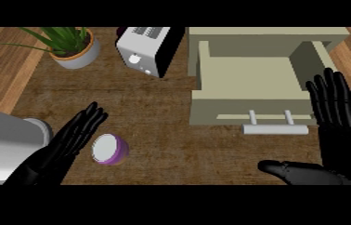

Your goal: Pick up the can, place it into the drawer and close the drawer

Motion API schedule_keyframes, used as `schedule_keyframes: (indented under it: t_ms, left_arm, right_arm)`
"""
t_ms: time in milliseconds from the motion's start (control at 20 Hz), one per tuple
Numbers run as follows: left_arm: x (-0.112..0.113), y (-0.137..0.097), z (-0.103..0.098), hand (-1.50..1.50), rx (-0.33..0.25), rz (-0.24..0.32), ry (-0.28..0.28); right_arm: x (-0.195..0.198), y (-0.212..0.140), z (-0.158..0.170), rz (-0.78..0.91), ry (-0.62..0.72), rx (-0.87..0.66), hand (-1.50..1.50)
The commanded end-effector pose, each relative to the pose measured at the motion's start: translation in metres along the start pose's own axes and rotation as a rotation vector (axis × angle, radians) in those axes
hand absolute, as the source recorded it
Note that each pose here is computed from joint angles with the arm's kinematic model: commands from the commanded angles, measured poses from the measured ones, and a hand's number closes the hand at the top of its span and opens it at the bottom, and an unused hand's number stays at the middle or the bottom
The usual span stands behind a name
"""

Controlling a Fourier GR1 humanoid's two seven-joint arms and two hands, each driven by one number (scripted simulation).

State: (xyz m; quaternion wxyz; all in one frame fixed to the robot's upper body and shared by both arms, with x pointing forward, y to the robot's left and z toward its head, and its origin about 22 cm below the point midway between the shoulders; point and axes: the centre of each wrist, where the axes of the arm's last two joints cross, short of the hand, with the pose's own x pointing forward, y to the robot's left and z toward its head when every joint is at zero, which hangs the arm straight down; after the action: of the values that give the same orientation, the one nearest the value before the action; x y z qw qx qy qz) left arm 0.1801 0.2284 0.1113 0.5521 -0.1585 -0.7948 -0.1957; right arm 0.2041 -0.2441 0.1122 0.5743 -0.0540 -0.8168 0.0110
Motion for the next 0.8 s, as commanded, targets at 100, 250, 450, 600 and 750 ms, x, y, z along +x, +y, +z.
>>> schedule_keyframes:
  t_ms: [100,250,450,600,750]
  left_arm:
    - [0.022,0.002,0.027,-1.5,-0.081,0.007,0.151]
    - [0.02,0.019,0.038,-1.5,-0.076,0.03,0.169]
    - [0.025,0.024,0.048,-1.5,-0.056,0.067,0.167]
    - [0.024,0.036,0.05,-1.5,-0.017,0.045,0.169]
    - [0.02,0.027,0.047,-1.5,-0.006,0.065,0.198]
  right_arm:
    - [-0.001,-0.026,0.019,0.01,0.123,-0.033,-1.5]
    - [0.011,-0.011,0.022,0.02,0.144,-0.026,-1.5]
    - [-0.001,-0.021,0.026,0.028,0.134,-0.029,-1.5]
    - [0.0,-0.029,0.027,0.033,0.128,-0.036,-1.5]
    - [-0.014,-0.03,0.023,0.028,0.139,-0.028,-1.5]
